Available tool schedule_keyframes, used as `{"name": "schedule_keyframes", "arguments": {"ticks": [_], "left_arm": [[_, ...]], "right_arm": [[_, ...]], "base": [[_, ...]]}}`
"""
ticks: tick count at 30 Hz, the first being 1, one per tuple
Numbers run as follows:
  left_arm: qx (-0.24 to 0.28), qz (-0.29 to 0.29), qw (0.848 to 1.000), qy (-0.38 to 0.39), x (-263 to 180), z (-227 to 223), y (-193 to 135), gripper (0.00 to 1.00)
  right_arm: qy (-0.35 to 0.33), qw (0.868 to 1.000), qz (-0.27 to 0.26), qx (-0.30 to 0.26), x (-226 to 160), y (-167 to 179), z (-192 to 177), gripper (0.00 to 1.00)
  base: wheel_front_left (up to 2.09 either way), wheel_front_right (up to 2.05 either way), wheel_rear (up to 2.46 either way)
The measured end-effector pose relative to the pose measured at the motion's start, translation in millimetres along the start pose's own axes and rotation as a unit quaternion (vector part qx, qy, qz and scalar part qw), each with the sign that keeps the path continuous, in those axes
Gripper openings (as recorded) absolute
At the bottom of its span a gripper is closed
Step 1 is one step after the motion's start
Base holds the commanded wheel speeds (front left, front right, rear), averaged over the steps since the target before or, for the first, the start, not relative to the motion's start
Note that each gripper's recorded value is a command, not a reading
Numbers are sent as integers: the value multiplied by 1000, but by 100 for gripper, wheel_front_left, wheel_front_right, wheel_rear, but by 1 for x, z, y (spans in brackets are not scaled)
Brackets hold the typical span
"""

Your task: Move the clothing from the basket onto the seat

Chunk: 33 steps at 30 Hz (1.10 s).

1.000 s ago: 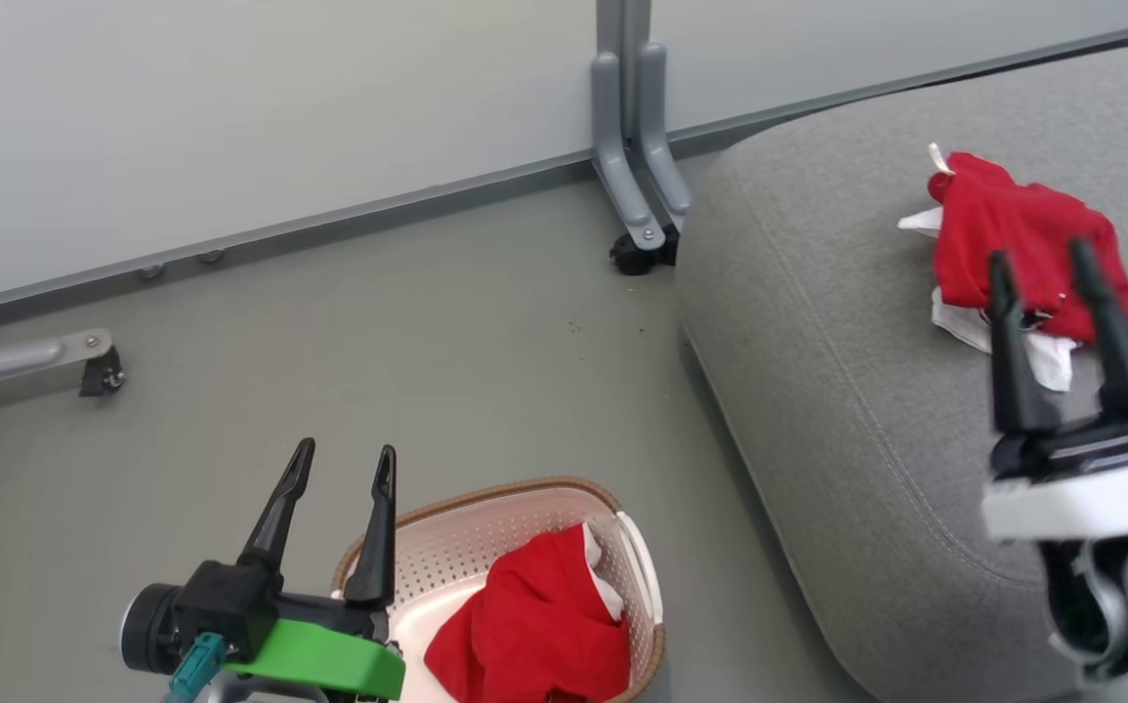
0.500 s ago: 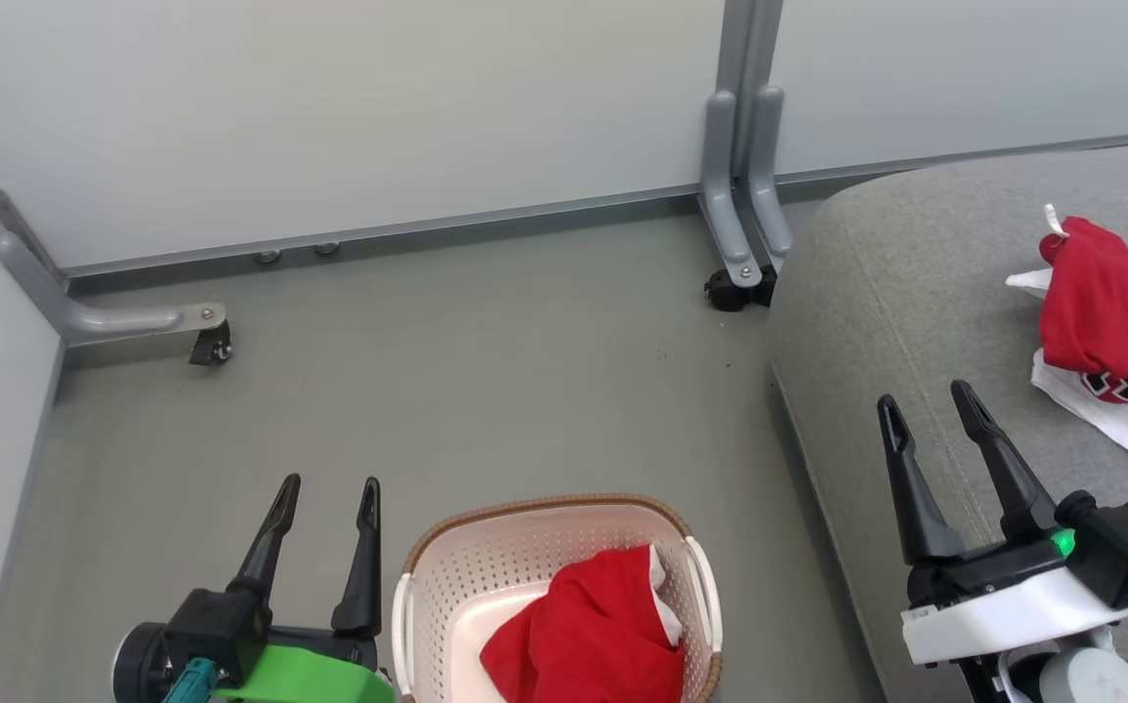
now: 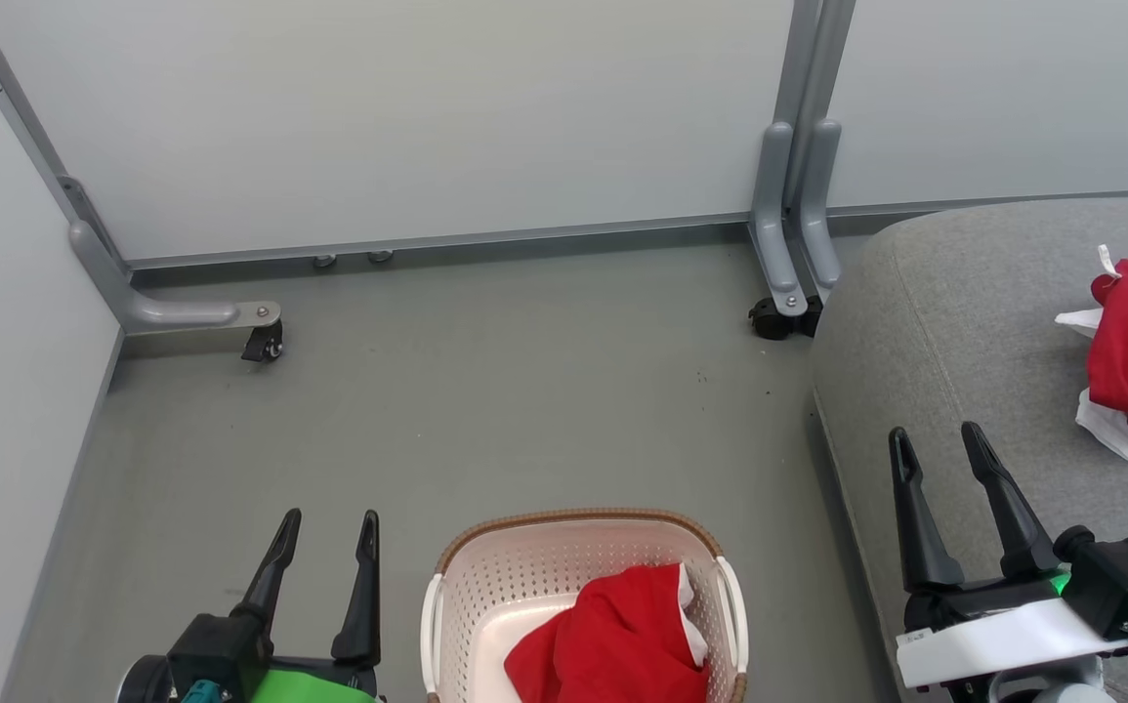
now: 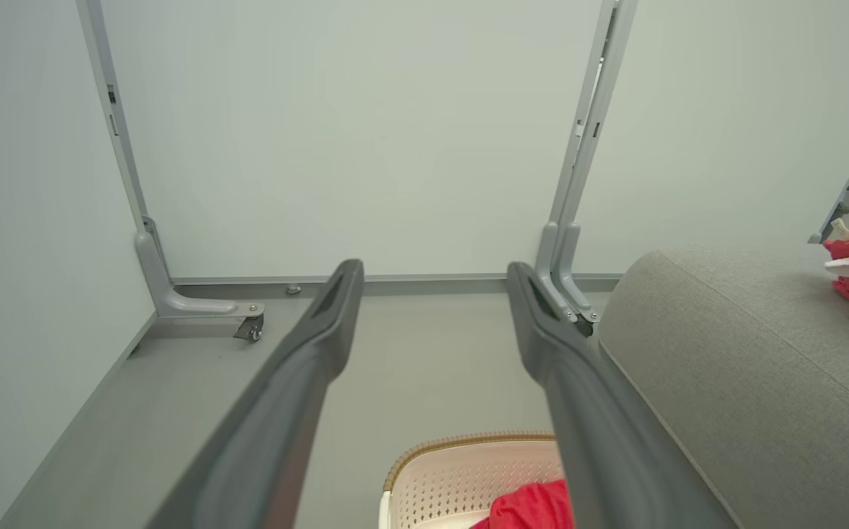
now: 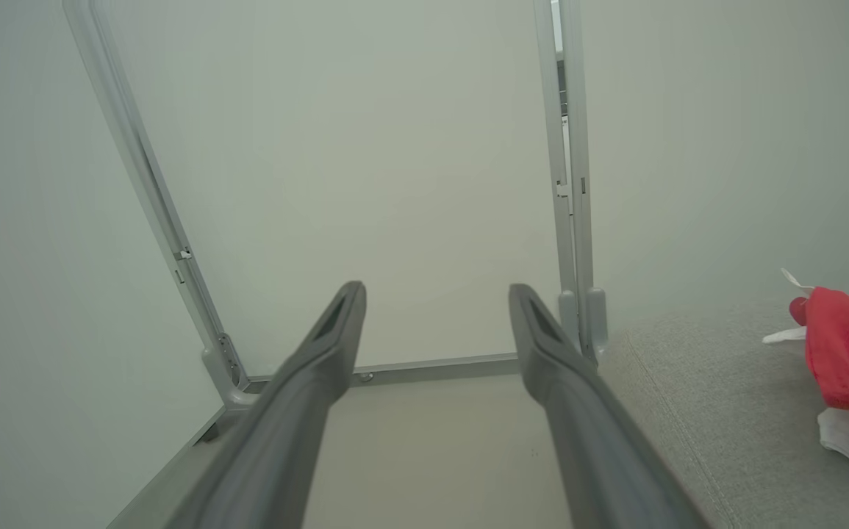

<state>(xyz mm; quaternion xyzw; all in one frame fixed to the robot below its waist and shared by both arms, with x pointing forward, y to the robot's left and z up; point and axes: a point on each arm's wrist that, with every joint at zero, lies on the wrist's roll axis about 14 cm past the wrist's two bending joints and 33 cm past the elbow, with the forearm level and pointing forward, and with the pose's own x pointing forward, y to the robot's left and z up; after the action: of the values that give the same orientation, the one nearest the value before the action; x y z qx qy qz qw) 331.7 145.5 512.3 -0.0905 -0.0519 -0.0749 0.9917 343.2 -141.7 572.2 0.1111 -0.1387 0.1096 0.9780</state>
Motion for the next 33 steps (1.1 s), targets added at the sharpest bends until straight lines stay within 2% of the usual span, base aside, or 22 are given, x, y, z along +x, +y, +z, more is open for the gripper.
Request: {"name": "schedule_keyframes", "arguments": {"ticks": [24, 33], "left_arm": [[-13, 0, 1000, 16, 2, -10, -1, 100], [-20, -31, 997, 71, 8, -45, -20, 100]], "right_arm": [[10, 1000, -20, -6, 0, -11, -7, 100], [26, 999, -27, -18, 6, -20, -18, 100]], "base": [[0, 0, 0], [0, 0, 0]]}}
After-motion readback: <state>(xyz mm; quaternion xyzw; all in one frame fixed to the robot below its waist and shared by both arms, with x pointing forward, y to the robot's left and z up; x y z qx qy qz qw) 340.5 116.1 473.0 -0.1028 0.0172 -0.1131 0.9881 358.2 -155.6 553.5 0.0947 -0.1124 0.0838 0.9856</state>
